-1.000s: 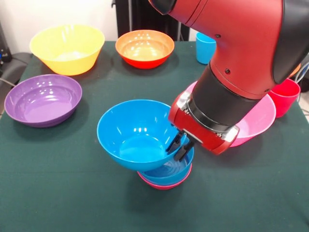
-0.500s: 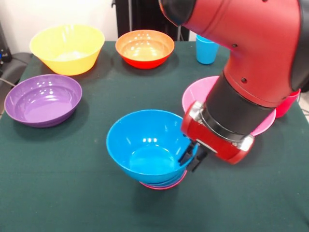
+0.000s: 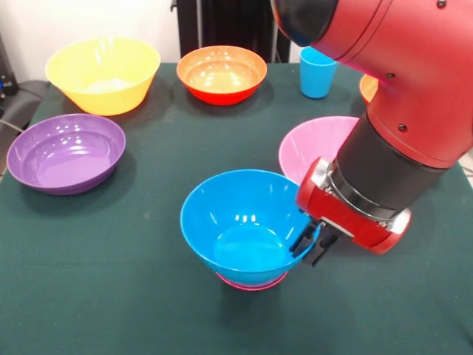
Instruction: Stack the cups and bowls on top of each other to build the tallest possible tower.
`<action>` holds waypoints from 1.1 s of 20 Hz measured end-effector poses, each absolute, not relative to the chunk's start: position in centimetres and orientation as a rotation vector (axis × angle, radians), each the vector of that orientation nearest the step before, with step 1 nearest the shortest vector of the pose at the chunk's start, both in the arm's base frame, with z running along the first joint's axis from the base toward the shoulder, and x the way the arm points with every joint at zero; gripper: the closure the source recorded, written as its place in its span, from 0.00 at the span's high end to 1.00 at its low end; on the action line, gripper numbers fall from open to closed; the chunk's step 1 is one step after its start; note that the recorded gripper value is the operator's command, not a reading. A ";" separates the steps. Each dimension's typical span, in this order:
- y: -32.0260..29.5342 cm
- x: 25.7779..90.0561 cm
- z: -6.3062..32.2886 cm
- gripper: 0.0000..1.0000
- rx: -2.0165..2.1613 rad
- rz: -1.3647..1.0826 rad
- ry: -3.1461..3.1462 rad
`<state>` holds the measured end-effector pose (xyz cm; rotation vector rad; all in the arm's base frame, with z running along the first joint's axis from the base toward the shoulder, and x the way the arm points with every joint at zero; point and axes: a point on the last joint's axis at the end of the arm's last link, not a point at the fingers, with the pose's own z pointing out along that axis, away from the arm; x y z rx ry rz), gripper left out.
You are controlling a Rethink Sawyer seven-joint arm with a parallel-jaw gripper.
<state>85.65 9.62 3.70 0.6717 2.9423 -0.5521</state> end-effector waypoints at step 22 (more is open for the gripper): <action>11.2 83.5 3.9 0.00 0.695 -0.592 2.967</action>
